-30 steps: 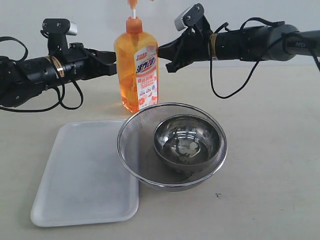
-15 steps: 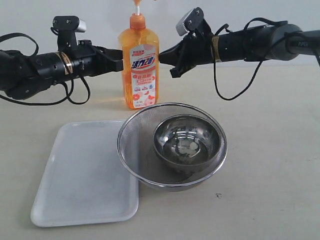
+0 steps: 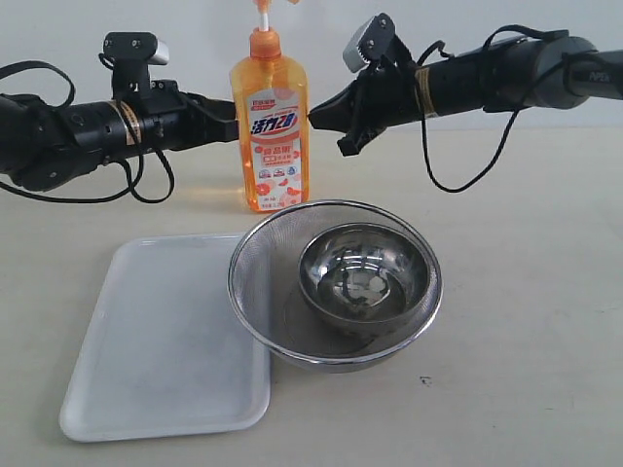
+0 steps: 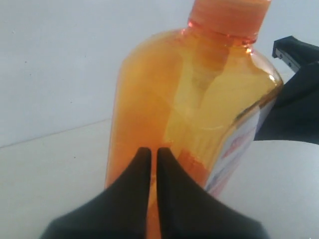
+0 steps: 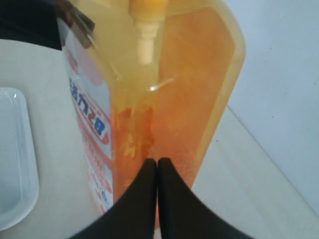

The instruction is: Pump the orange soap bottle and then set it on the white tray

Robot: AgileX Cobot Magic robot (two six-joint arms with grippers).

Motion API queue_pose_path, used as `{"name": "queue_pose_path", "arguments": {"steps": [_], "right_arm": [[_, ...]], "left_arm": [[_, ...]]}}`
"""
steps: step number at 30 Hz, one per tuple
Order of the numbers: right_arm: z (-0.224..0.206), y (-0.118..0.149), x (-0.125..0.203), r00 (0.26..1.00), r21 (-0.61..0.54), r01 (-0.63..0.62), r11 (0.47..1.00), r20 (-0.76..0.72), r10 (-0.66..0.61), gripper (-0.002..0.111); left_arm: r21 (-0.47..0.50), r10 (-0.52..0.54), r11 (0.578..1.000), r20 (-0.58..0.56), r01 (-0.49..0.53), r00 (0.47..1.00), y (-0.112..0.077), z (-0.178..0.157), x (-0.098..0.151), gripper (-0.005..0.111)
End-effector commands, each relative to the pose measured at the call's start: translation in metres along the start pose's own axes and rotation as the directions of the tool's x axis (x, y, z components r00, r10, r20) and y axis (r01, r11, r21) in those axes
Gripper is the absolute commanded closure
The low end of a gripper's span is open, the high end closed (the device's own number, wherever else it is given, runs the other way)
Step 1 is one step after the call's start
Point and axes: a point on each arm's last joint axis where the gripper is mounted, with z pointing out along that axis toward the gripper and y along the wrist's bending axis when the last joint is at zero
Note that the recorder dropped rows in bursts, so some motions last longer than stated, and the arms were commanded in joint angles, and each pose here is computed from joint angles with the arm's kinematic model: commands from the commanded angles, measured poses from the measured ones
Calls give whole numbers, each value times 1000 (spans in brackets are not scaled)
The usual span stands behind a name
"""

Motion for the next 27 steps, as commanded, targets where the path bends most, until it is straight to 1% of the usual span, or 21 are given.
{"name": "queue_pose_path", "arguments": {"steps": [1,2,3,6,10,14,17,20,27], "right_arm": [[-4,-4,-17,1000,76,3,997,-6,-3,108],[-5,-8,-16,1000,119,4,993,-20,-2,108],[-5,-10,-15,1000,137,10,991,-27,-7,108],[-5,-10,-15,997,139,74,988,-38,-69,108],[-5,-10,-15,996,140,80,987,-39,-75,108],[-5,-5,-17,997,89,79,993,-17,-78,108],[-5,-2,-18,997,51,79,996,0,-79,108],[-4,1,-19,997,19,79,997,13,-80,108],[-5,8,-21,997,-57,60,997,45,-58,108]], "left_arm": [[-14,18,1000,-40,-18,999,-5,3,2,102],[-28,26,999,-52,-28,998,-4,3,3,102],[-31,37,999,-55,-39,998,-4,3,3,102],[-24,66,997,-35,-67,997,-4,4,-1,102],[-22,69,997,4,-69,998,-4,7,-12,102],[-15,43,999,21,-42,999,-4,7,-16,102],[-6,55,998,15,-55,998,-6,8,-15,102],[2,26,1000,22,-26,999,-7,8,-16,102],[31,36,999,-2,-36,999,-10,8,-14,102]]}}
